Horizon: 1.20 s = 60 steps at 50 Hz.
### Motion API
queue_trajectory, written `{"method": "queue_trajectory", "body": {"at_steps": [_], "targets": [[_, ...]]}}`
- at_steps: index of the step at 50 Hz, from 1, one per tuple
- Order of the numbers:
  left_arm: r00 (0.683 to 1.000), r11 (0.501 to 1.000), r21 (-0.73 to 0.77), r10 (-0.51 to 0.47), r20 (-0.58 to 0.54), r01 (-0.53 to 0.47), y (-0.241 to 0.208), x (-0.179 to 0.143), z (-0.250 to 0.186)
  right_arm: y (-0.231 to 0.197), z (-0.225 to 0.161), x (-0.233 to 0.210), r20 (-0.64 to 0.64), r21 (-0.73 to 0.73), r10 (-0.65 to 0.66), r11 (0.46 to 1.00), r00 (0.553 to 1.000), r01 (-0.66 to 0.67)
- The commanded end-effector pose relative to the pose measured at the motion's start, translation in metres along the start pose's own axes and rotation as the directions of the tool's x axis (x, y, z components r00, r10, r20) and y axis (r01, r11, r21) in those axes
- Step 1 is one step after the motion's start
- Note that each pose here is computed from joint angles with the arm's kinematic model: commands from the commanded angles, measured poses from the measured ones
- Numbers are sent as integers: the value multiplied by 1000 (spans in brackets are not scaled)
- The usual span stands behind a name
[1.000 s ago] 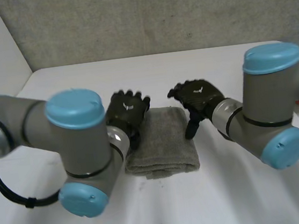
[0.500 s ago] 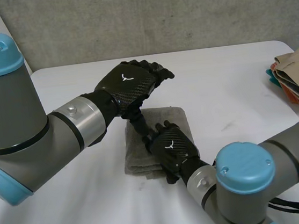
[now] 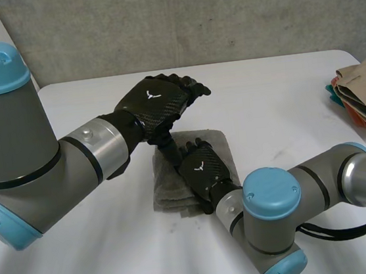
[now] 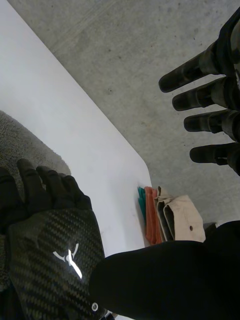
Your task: Fold the laundry.
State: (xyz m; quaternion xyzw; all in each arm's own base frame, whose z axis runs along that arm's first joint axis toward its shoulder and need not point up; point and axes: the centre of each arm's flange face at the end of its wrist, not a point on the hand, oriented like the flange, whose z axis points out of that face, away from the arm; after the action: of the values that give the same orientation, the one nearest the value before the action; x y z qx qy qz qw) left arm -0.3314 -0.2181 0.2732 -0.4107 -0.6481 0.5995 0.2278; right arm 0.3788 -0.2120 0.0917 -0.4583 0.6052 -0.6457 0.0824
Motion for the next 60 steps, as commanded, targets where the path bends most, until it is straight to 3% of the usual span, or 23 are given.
{"method": "queue_trajectory", "body": {"at_steps": [1,27,39,48,60], "targets": [[1000,1000,-1,-1,-2,1,0,1,0,-5,8,3,-8,25,2,1000,1000,-2],[1000,1000,-3,-11,1,11,1,0,0,1,37,29,-38,68,13,998,999,-10],[1000,1000,-4,-13,0,13,1,-1,0,6,28,126,-188,58,11,998,982,0],[1000,1000,-7,-16,0,16,2,-1,0,36,-2,194,-188,42,-26,999,982,34],[1000,1000,-8,-17,6,17,3,-3,0,81,-12,240,-136,65,-151,985,979,161]]}}
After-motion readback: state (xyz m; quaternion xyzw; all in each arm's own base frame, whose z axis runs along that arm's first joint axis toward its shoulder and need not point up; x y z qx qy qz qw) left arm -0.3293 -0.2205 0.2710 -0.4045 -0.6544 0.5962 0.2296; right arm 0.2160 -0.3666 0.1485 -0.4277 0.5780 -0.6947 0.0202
